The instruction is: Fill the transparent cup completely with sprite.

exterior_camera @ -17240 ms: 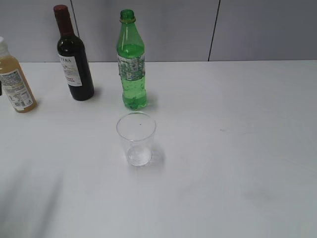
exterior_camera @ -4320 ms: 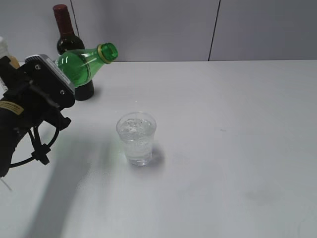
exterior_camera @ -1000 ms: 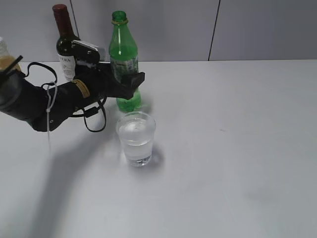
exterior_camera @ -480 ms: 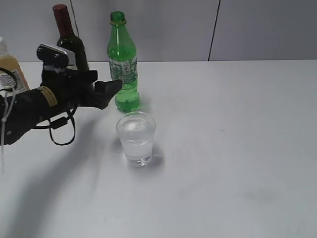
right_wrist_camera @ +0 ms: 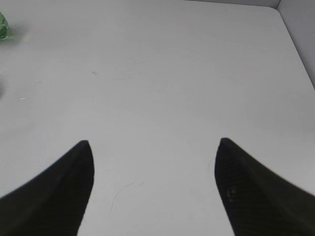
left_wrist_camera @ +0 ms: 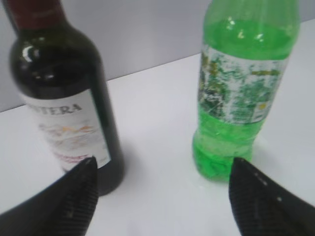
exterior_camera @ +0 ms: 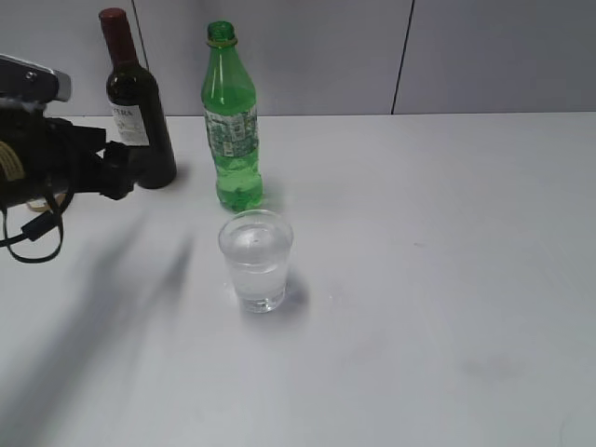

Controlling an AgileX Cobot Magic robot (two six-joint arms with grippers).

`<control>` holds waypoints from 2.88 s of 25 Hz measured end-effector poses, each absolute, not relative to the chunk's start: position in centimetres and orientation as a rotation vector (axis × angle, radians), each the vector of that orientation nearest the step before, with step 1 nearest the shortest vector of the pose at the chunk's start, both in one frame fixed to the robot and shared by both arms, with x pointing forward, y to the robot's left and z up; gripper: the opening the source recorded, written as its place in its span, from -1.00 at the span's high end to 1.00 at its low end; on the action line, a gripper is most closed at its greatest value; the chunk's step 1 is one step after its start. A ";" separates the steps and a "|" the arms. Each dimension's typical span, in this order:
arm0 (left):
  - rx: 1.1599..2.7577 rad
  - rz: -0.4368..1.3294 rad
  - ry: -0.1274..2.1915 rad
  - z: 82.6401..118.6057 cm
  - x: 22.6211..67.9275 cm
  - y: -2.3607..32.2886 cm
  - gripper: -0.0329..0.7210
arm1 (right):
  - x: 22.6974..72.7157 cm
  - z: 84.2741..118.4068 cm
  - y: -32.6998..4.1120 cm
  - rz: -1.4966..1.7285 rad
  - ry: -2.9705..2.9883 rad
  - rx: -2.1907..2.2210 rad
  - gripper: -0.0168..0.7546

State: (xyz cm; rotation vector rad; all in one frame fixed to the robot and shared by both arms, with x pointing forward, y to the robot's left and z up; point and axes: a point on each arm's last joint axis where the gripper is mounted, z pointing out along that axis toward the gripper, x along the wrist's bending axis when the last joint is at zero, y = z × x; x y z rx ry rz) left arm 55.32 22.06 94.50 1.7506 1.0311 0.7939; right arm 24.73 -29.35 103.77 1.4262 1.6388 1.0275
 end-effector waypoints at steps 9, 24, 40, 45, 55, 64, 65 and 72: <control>1.909 0.840 1.323 98.3 53.3 25.4 -0.70 | 24.7 103.8 -29.3 1.028 1.639 1.426 -0.55; 2.016 0.525 1.745 105.1 51.8 28.7 -0.66 | 24.7 103.8 -29.3 1.028 1.639 1.426 -0.56; 1.942 0.480 1.763 108.7 39.7 29.5 -0.65 | 24.7 103.8 -29.3 1.028 1.638 1.427 -0.56; 1.890 0.479 1.729 106.8 35.1 29.0 -0.65 | 24.7 103.8 -29.3 1.028 1.638 1.427 -0.56; 1.823 0.592 1.626 105.5 29.3 28.7 -0.65 | 24.7 103.8 -29.3 1.028 1.638 1.427 -0.56; 1.778 0.715 1.577 104.6 26.4 29.0 -0.65 | 24.7 103.8 -29.3 1.028 1.638 1.427 -0.56; 1.767 0.733 1.568 104.6 26.2 29.0 -0.65 | 24.7 103.8 -29.3 1.028 1.638 1.427 -0.56; 1.694 0.846 1.505 104.8 24.5 29.1 -0.65 | 24.7 103.8 -29.3 1.028 1.638 1.427 -0.56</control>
